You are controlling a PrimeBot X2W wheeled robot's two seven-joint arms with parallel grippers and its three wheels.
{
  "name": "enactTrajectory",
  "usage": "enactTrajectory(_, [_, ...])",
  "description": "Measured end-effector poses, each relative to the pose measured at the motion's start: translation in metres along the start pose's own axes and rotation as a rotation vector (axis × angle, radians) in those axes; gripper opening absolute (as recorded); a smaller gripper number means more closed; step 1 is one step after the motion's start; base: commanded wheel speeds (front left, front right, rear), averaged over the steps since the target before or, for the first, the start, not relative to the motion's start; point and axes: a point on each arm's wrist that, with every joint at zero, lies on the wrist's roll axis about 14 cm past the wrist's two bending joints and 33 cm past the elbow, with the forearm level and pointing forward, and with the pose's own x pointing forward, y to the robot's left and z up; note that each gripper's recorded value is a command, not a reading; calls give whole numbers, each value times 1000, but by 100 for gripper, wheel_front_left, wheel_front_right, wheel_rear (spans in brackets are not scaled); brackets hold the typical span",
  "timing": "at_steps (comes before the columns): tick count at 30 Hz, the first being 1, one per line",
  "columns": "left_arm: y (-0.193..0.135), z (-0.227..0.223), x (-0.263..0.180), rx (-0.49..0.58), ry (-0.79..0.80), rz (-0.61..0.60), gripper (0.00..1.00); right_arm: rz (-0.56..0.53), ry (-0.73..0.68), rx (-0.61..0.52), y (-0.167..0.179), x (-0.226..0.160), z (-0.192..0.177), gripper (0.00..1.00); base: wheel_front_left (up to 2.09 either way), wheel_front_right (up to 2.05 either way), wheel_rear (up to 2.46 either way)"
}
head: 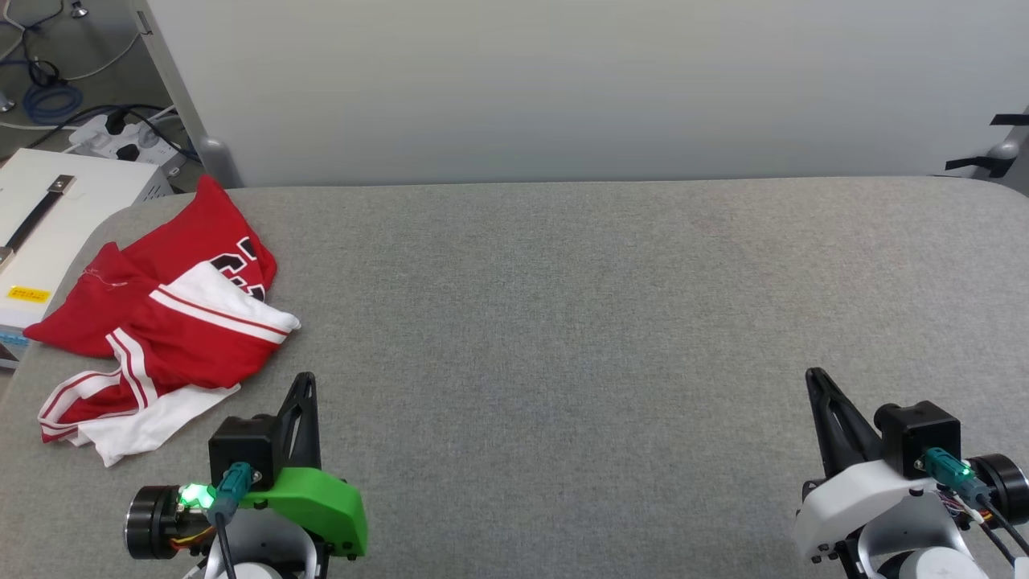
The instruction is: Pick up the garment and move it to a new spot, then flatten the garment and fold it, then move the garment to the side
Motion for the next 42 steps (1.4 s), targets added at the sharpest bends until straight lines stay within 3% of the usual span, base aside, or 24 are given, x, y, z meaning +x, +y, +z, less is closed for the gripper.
enactTrajectory(42, [0,0,0,0,0,0,0,0,0,0,0,0,0,0,0,0,0])
